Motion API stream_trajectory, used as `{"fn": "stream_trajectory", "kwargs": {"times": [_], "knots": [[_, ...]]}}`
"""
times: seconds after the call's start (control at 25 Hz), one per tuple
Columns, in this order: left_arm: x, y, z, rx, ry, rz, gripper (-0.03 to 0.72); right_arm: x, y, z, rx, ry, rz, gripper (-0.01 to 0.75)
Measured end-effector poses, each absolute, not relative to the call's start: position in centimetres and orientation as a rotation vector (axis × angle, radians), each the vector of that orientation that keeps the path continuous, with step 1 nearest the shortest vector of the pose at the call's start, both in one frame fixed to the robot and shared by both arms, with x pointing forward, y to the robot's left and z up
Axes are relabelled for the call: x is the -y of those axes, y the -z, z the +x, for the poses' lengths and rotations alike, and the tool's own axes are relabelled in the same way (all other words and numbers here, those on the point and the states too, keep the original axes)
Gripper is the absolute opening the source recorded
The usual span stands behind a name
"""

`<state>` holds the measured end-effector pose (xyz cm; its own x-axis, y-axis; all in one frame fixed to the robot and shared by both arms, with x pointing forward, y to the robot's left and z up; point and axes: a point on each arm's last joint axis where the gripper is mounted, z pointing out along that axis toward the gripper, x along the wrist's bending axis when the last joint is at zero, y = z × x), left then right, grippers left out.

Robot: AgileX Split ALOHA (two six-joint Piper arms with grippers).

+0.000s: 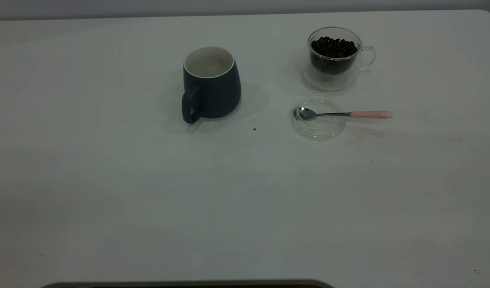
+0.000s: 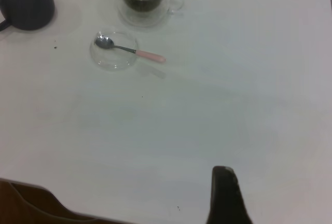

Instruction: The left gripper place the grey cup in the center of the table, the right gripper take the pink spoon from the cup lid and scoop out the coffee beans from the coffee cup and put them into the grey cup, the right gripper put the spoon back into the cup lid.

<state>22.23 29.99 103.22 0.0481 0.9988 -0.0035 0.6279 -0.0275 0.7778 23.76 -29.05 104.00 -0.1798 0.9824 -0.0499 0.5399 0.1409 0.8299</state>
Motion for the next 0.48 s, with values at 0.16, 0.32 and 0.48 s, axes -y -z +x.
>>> {"fn": "stream_trajectory", "kwargs": {"times": [0.16, 0.32, 0.48], "knots": [[-29.99, -103.22, 22.23, -1.643, -0.781, 1.721, 0.565, 29.2, -103.98, 23.8, -1.759, -0.886, 1.499, 0.524], [-29.99, -103.22, 22.23, -1.643, -0.781, 1.721, 0.565, 29.54, -103.96, 23.82, -1.689, -0.85, 1.561, 0.524], [-29.99, -103.22, 22.23, -1.643, -0.781, 1.721, 0.565, 29.59, -103.96, 23.82, -1.678, -0.848, 1.572, 0.524]]}}
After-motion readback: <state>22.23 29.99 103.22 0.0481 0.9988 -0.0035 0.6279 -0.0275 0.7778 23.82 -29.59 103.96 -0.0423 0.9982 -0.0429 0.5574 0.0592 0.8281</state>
